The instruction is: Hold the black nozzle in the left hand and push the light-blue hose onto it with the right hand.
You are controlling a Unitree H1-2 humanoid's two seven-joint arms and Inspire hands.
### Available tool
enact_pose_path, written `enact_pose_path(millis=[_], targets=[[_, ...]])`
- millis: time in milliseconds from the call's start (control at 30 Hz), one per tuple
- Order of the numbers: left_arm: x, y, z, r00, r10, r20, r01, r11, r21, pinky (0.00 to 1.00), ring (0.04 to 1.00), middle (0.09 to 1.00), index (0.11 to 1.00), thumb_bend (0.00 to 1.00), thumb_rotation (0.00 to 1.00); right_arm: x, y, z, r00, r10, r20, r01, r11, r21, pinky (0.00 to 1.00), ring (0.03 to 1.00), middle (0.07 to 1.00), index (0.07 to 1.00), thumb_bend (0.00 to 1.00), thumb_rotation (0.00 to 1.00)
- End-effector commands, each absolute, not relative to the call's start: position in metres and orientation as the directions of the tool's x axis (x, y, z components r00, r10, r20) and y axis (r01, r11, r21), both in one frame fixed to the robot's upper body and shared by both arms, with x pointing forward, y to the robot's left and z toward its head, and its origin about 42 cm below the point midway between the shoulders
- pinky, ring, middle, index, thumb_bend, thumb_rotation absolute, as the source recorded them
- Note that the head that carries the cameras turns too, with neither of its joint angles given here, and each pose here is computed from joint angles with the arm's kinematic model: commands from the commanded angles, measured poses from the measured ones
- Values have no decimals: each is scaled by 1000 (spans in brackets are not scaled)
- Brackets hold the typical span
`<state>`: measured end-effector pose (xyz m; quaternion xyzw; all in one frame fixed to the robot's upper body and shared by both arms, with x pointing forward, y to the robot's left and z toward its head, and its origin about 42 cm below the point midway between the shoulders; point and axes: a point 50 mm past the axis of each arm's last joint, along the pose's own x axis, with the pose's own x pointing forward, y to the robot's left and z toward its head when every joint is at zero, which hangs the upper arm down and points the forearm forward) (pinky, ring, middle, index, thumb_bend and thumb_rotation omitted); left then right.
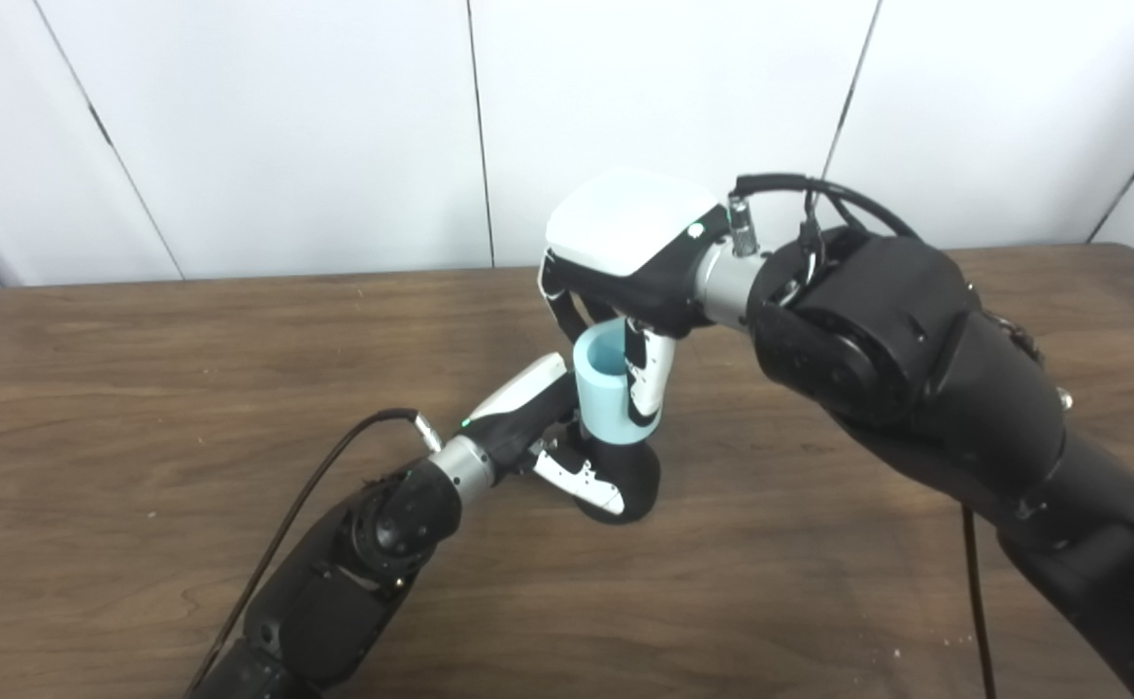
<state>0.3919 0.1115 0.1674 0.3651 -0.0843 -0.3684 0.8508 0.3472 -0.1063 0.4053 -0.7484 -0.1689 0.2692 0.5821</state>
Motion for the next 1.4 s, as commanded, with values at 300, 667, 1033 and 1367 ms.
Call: enact_pose_path(millis=[300, 667, 1033, 1367], targets=[[369, 123, 114, 645, -657, -390, 710, 327, 624, 365, 447, 514, 493, 507, 76, 370, -128, 404, 835, 465, -295, -171, -289, -942, 67, 172, 470, 481, 526, 0], [369, 123, 118, 642, -659, -391, 711, 322, 626, 382, 466, 526, 493, 507, 77, 367, -128, 397, 825, 471, -313, -194, -285, -939, 66, 160, 470, 479, 527, 0], [370, 123, 118, 642, -659, -391, 709, 317, 630, 382, 465, 526, 493, 507, 76, 354, -123, 390, 792, 536, -293, -158, -283, -946, 53, 147, 469, 478, 527, 0], [370, 124, 119, 643, -658, -391, 708, 316, 631, 378, 463, 528, 493, 507, 76, 331, -105, 392, 793, 545, -271, -61, -371, -927, 76, 174, 471, 488, 526, 0]])
